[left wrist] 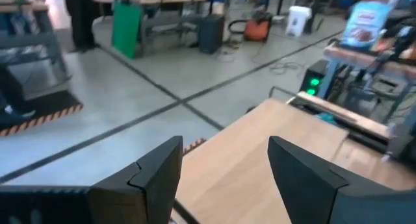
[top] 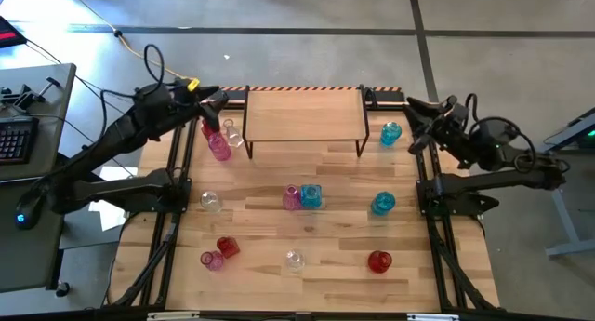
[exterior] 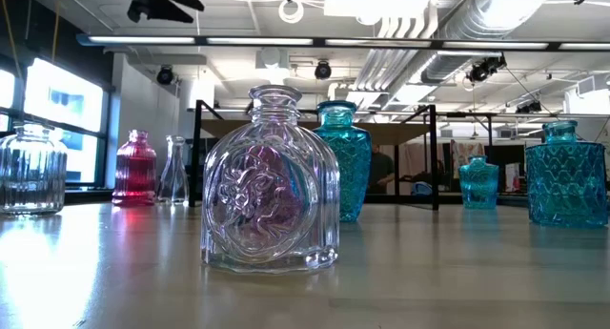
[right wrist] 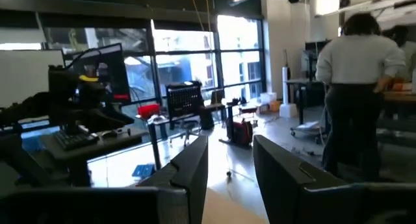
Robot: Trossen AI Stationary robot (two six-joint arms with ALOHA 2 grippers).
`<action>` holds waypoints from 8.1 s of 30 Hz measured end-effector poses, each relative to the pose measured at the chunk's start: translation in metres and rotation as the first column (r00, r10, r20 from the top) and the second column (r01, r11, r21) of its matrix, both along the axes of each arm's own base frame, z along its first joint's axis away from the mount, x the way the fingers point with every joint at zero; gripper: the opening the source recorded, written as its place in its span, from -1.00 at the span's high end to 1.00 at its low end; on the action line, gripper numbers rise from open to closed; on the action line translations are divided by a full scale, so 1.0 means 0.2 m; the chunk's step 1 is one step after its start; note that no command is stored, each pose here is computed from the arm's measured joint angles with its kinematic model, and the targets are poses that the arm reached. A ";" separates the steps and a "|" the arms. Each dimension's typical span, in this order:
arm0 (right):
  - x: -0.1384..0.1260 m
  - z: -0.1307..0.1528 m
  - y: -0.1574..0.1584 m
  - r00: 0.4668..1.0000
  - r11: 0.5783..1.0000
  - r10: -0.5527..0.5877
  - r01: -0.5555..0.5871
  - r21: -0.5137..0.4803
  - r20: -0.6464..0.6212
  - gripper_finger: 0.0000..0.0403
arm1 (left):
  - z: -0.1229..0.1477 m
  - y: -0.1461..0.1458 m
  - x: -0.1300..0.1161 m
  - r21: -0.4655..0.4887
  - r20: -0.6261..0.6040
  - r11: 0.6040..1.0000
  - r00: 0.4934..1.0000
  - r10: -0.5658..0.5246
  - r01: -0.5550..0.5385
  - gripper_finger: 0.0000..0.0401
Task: Sort vases onto shelf
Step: Put the top transparent vase on the shelf
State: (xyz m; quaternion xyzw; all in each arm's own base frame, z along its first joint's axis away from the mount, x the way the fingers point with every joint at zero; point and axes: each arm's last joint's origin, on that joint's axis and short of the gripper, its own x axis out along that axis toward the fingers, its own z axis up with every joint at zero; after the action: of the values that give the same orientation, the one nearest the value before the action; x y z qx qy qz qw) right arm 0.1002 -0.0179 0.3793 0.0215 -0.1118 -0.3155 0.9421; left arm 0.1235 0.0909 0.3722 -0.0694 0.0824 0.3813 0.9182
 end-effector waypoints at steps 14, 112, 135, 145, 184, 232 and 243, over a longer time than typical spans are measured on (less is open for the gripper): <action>0.07 0.05 -0.01 0.999 0.989 -0.039 0.036 0.144 0.019 0.46 | -0.09 0.26 0.04 -0.162 -0.153 0.961 0.968 0.200 -0.225 -0.09; 0.16 -0.03 -0.01 0.997 0.972 -0.004 0.022 0.236 -0.077 0.46 | -0.59 0.49 0.17 -0.610 -0.552 0.677 0.834 0.009 -0.412 0.00; 0.16 -0.04 -0.01 0.995 0.971 -0.004 0.027 0.236 -0.100 0.46 | -0.59 0.49 0.17 -0.611 -0.546 0.677 0.837 0.014 -0.410 0.00; 0.16 -0.04 -0.01 0.995 0.971 -0.004 0.028 0.235 -0.105 0.46 | -0.54 0.46 0.15 -0.615 -0.512 0.687 0.859 0.027 -0.388 0.00; 0.16 -0.04 -0.01 0.994 0.971 -0.004 0.029 0.235 -0.109 0.46 | -0.60 0.53 0.16 -0.579 -0.556 0.681 0.828 0.072 -0.448 0.00; 0.16 -0.05 -0.01 0.993 0.971 -0.004 0.031 0.235 -0.115 0.46 | -0.60 0.50 0.16 -0.637 -0.527 0.669 0.850 -0.017 -0.382 0.93; 0.16 -0.05 -0.01 0.993 0.972 -0.004 0.031 0.235 -0.115 0.46 | -0.52 0.45 0.13 -0.660 -0.455 0.680 0.890 -0.024 -0.319 0.93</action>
State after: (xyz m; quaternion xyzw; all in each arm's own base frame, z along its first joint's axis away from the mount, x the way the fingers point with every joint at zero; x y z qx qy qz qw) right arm 0.1330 -0.0190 0.3699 0.1145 -0.0195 -0.3355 0.9349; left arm 0.1485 0.1800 0.2687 -0.3443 0.4181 0.3982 0.7403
